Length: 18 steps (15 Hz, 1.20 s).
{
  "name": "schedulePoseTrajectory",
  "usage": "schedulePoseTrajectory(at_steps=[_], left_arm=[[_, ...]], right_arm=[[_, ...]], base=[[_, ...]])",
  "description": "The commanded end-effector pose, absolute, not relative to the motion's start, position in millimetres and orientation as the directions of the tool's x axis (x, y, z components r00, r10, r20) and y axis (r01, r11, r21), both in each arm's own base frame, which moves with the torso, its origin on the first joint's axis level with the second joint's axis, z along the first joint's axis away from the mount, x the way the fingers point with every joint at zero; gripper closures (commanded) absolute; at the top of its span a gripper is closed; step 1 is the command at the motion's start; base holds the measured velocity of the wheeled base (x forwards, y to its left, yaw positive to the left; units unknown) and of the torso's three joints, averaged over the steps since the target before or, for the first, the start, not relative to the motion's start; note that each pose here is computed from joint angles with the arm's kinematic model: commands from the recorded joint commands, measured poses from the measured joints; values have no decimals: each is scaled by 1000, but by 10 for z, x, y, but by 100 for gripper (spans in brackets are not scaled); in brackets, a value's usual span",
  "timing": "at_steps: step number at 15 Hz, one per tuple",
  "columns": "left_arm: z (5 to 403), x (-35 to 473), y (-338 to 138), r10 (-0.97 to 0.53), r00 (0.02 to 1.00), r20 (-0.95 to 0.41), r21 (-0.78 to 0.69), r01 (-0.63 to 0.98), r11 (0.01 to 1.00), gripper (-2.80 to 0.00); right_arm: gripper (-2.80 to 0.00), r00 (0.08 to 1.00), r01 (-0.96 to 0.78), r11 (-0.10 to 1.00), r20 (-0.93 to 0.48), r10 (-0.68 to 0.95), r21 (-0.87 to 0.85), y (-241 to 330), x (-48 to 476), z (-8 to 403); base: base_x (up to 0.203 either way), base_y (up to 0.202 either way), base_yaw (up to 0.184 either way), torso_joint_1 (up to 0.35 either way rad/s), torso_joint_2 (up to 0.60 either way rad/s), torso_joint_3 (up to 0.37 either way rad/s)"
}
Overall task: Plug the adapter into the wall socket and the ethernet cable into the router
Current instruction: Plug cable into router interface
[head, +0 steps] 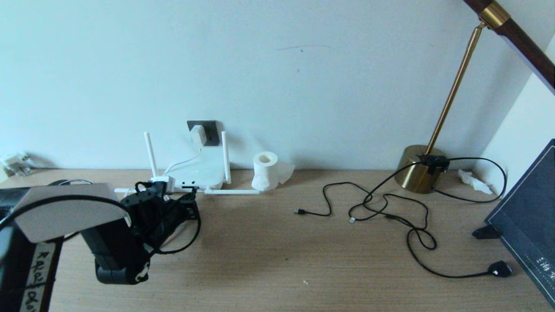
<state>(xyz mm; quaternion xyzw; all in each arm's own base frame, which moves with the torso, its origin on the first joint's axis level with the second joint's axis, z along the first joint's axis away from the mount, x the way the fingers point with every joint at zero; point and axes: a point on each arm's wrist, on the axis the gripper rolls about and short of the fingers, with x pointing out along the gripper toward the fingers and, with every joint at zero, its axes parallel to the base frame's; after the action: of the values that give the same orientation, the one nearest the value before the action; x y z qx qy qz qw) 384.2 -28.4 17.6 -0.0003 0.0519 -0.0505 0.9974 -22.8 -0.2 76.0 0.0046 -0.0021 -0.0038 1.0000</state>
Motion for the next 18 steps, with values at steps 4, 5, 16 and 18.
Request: schedulePoseTrajectory(at_steps=[4, 5, 16, 18], left_arm=[[179, 3834, -283, -101, 990, -99, -6, 101, 995, 0], [179, 3834, -283, -101, 990, -99, -6, 101, 995, 0], [172, 3825, -289, -102, 989, -103, -12, 102, 995, 0], [172, 3825, -283, -101, 990, -103, -12, 100, 995, 0]], right_arm=[[-280, 1000, 8, 1000, 2, -8, 9, -2, -226, 758], [-280, 1000, 8, 1000, 2, -8, 9, -2, -226, 756], [-280, 1000, 8, 1000, 5, -8, 9, -2, -228, 759], [-280, 1000, 8, 1000, 3, -8, 9, -2, -227, 760]], base=[[0, 0, 0, 0, 0, 0], [0, 0, 0, 0, 0, 0], [0, 0, 0, 0, 0, 0], [0, 0, 0, 0, 0, 0]])
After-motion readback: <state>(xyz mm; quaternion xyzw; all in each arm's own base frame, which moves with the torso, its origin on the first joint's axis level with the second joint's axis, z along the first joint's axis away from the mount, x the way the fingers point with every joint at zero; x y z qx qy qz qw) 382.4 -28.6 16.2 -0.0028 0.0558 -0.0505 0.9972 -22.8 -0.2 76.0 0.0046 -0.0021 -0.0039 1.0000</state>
